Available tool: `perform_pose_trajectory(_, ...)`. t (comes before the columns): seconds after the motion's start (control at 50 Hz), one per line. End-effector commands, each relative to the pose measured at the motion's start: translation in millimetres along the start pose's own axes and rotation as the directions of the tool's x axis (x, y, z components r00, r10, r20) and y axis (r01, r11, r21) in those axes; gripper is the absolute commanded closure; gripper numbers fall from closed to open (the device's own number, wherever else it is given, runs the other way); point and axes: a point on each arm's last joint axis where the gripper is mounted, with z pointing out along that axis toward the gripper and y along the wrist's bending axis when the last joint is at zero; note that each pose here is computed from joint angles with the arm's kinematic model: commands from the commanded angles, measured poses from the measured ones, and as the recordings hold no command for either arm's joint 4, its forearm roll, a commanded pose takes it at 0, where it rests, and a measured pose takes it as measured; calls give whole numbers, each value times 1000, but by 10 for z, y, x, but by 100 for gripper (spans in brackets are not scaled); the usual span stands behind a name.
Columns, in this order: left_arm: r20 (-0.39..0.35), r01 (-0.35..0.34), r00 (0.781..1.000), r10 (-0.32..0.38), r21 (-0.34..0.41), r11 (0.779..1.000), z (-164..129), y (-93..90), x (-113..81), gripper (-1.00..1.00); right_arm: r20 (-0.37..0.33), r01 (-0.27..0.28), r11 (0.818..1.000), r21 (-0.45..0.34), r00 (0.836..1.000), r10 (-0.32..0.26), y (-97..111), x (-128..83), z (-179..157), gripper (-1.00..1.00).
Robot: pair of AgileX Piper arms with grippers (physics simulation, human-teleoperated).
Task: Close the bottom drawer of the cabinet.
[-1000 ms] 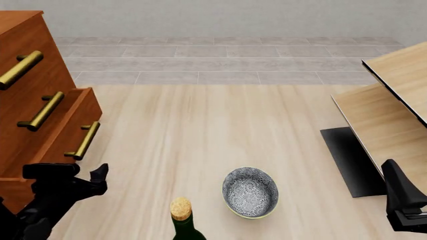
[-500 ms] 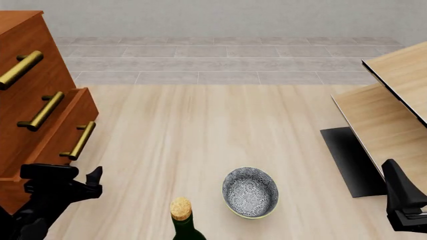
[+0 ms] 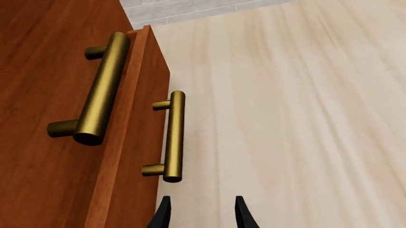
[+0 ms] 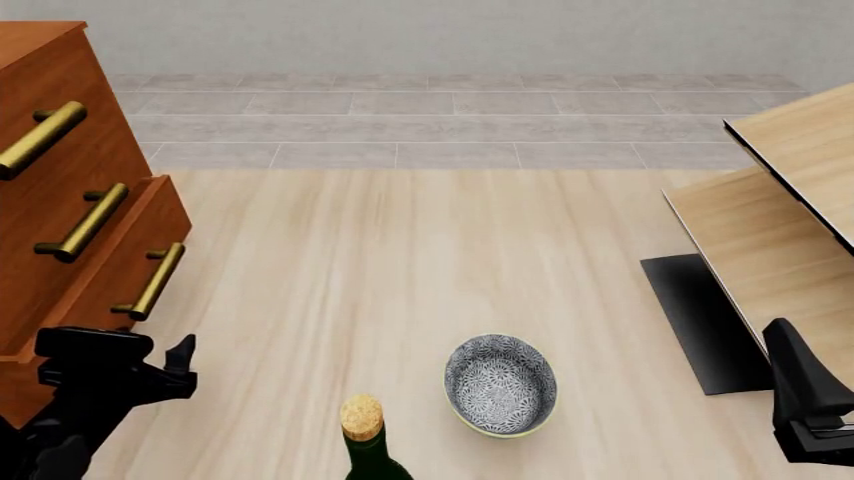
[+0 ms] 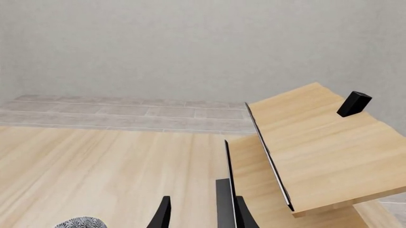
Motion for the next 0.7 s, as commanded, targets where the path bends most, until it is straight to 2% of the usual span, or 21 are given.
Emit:
perform_pose_trajectory(0.02, 10, 7, 1000, -6, -49, 999, -18, 94, -13, -100, 0, 0, 1000, -1, 1000, 0, 0, -2, 0, -100)
perform_pose_trajectory(0.7, -7, 33, 999, -33, -91, 995, 11, 182, 25, -100, 5, 5, 1000, 1, 1000, -5, 0, -6, 0, -100)
